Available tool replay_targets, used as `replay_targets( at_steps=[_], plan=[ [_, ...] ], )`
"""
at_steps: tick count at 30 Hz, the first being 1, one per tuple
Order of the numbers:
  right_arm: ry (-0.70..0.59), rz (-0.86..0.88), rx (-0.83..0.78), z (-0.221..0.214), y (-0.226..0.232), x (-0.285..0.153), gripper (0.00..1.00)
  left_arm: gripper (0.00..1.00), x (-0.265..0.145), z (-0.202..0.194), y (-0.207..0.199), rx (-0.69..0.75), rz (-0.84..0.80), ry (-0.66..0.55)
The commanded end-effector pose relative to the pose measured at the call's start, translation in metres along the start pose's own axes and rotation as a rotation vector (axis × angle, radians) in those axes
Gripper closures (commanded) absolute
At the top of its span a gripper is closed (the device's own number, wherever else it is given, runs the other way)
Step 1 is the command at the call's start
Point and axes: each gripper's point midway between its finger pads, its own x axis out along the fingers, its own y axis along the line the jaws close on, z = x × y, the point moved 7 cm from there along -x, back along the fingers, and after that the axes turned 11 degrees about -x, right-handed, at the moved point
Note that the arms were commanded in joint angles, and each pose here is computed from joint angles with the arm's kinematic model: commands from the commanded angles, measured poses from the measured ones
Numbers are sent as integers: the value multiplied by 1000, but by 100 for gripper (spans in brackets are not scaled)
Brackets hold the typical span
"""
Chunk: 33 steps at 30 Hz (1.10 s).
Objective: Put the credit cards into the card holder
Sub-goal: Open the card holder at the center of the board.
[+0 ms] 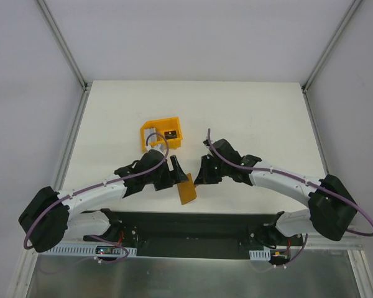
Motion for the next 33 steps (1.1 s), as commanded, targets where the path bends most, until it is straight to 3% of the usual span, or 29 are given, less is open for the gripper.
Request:
replay_targets(
  at_steps=[1, 33],
  plan=[
    [-60, 49, 19, 6, 12, -6, 100, 20, 9, -10, -5, -30, -66, 74],
    [-109, 138, 8, 15, 42, -16, 100, 28, -3, -11, 2, 0, -35, 50]
  ],
)
